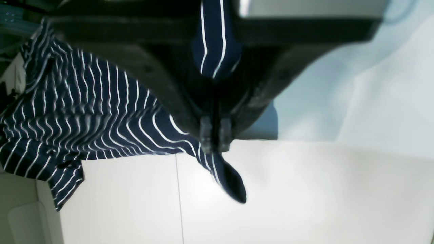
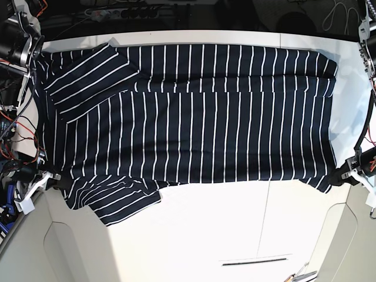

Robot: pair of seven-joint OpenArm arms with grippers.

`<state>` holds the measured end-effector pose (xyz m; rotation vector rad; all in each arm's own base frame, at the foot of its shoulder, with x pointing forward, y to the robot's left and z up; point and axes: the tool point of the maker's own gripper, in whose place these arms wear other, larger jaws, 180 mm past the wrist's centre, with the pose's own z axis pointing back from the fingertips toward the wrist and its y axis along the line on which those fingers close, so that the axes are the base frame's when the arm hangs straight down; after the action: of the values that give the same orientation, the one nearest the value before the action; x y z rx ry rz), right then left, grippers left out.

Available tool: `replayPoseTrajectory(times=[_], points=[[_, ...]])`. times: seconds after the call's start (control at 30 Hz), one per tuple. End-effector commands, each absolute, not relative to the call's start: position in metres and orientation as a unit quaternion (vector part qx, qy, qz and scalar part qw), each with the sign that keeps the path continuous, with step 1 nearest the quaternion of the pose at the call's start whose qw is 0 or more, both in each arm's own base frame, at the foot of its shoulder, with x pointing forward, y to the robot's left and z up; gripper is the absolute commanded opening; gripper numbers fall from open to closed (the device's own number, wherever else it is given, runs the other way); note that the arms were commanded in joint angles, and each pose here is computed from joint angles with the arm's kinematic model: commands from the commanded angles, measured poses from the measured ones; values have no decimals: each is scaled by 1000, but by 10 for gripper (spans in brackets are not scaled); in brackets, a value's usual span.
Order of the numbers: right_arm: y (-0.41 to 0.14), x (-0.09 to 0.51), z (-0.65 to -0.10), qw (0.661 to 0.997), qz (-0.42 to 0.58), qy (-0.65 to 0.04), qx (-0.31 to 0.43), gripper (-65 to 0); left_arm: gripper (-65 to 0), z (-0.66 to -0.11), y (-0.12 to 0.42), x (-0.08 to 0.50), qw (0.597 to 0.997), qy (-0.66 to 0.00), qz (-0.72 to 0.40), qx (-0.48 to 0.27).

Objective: Fold the T-shirt properly
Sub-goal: 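Fold the hem with both grippers over toward the collar, release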

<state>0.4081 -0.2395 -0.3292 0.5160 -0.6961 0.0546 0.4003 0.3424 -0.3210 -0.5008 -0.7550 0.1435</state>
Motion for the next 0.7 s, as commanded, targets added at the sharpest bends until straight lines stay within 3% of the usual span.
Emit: replayPoseTrajectory(times=[0.0,0.37,0.67], points=[[-247,417,-308,896,32,-368,247,-650,-650,-292,354,411,882,-401,62,-239],[-244,377,-333,897,47,-381,217,-650,-650,-295,356,402,891,-380,60,-242],[-252,337,-328,897,59,-397,185,-650,-650,-297,363,361,902,-346,44,-255]])
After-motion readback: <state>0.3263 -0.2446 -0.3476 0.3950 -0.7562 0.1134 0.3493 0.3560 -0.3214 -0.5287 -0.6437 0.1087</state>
